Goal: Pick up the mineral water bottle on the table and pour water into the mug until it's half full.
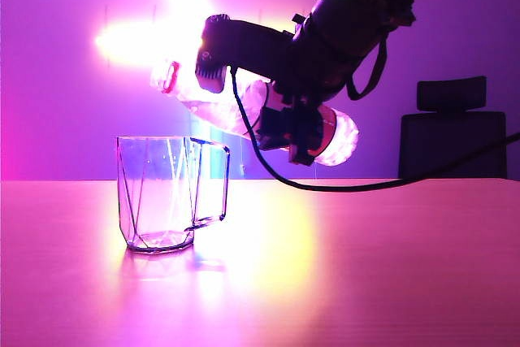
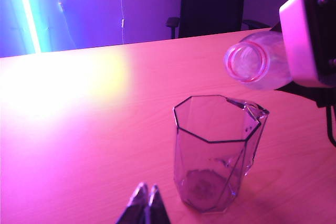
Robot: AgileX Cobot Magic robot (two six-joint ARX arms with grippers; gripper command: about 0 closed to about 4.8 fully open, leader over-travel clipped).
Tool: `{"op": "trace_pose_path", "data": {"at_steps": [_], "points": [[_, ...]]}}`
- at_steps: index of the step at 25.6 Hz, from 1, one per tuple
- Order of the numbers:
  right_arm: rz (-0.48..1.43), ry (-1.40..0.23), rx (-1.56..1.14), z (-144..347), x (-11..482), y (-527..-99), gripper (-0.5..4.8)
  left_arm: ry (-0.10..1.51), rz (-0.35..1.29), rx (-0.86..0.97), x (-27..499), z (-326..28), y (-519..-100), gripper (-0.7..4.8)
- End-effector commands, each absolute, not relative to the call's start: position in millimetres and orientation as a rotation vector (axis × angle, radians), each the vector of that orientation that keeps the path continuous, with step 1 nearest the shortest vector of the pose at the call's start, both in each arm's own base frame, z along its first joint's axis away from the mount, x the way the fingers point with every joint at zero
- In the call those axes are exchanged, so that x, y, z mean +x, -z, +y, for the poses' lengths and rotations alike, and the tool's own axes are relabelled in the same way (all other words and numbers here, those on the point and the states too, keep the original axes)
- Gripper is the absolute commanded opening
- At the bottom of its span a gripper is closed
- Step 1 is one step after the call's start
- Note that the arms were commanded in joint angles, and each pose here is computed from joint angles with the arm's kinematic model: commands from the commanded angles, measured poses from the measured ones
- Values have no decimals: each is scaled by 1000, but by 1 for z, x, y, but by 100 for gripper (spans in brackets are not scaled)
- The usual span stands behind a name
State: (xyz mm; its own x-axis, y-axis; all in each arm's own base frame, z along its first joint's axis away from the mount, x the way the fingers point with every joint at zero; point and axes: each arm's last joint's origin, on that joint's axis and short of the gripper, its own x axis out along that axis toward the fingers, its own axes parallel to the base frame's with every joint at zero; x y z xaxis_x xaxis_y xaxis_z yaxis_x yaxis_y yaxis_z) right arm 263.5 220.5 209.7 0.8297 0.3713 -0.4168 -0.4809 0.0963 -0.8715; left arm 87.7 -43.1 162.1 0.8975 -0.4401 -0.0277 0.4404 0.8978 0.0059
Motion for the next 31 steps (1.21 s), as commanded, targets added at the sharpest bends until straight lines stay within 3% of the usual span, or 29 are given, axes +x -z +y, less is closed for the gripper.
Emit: {"op": "trace_pose_path", "data": {"at_steps": [1,11,31], "points": [[47,-544,-1383,221,266,-222,269,461,17,7,87,-43,-164,-2],[41,-434,-1491,219,268,-226,269,461,17,7,87,-43,-164,-2],[26,-391,-1601,219,269,-228,269,461,17,7,87,-43,-164,-2]]}}
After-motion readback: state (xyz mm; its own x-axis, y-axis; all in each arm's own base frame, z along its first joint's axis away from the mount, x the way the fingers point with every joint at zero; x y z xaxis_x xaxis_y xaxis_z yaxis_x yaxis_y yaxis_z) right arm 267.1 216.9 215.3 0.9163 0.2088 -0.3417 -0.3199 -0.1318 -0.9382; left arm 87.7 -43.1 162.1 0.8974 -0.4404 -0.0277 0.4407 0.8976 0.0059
